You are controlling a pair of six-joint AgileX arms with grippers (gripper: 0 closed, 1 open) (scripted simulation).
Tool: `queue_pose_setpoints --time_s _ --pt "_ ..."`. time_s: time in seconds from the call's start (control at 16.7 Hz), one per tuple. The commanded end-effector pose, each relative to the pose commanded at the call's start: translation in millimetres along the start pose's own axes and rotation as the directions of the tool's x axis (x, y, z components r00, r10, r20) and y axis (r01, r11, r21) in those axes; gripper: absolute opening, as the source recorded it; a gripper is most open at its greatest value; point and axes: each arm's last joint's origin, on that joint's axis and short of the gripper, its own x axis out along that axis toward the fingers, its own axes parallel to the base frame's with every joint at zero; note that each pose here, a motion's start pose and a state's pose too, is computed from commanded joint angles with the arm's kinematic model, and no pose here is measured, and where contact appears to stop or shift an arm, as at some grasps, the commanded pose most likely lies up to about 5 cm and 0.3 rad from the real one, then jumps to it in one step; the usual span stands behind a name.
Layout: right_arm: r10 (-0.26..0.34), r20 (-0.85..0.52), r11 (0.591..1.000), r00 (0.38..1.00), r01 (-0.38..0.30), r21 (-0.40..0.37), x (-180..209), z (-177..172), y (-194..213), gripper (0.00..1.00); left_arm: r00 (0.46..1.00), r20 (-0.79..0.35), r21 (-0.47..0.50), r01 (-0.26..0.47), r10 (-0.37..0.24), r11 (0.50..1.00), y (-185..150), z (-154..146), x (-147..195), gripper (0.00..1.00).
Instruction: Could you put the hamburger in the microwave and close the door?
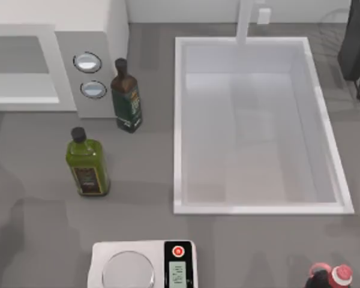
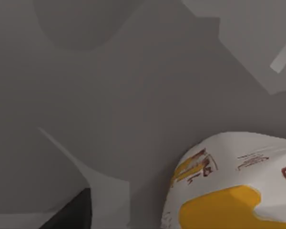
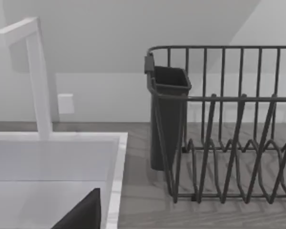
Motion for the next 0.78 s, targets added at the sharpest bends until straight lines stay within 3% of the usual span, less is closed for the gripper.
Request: queue_pose_setpoints --time_s 0.3,0.78 --pt "0.000 0.000 1.000 1.000 0.000 0.000 0.0 0.0 0.0 1.00 1.000 -0.004 0.000 0.007 -0.007 1.000 -1.4 -0.9 3.8 1.00" --pt "0.000 0.000 1.000 1.000 0.000 0.000 0.0 0.0 0.0 1.00 1.000 -0.004 0.000 0.007 -0.007 1.000 -1.4 -0.9 3.8 0.40"
